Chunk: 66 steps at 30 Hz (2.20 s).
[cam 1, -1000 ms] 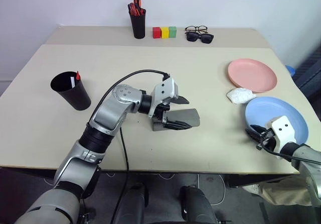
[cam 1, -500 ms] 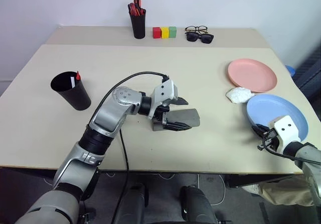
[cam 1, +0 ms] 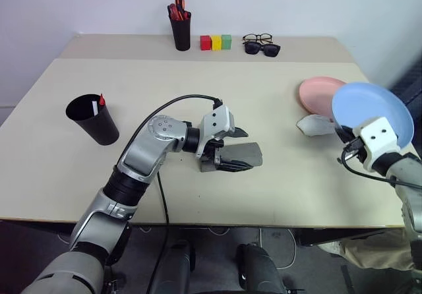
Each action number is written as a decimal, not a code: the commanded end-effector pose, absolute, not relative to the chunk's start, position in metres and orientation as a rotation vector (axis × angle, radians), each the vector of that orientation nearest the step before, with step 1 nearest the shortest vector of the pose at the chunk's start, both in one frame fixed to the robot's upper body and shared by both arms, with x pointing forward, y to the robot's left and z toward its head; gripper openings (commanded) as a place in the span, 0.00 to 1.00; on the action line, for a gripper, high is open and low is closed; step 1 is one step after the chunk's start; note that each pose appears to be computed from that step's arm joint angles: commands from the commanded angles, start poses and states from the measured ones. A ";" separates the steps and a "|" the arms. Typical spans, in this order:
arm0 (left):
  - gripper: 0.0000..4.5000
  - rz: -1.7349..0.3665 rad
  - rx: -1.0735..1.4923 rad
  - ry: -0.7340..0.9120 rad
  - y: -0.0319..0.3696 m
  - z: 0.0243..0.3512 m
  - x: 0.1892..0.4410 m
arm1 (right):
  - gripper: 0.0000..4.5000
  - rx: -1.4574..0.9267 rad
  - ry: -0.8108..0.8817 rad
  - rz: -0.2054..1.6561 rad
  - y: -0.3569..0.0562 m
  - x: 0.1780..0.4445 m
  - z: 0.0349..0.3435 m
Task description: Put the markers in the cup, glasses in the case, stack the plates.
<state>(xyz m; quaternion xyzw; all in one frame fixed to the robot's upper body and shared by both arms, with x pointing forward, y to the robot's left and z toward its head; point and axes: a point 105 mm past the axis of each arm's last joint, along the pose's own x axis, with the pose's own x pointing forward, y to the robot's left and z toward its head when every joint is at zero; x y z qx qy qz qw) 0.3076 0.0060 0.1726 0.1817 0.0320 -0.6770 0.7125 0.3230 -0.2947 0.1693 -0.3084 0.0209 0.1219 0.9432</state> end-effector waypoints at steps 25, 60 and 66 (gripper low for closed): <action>1.00 -1.272 0.350 0.074 0.033 0.188 0.290 | 0.01 -0.718 -0.001 0.290 -0.264 0.446 0.194; 1.00 -1.266 0.301 0.085 0.034 0.185 0.289 | 1.00 -0.419 0.168 0.416 -0.282 0.411 0.123; 1.00 -1.227 0.316 0.081 0.041 0.188 0.292 | 1.00 -0.402 0.217 0.360 -0.286 0.410 0.103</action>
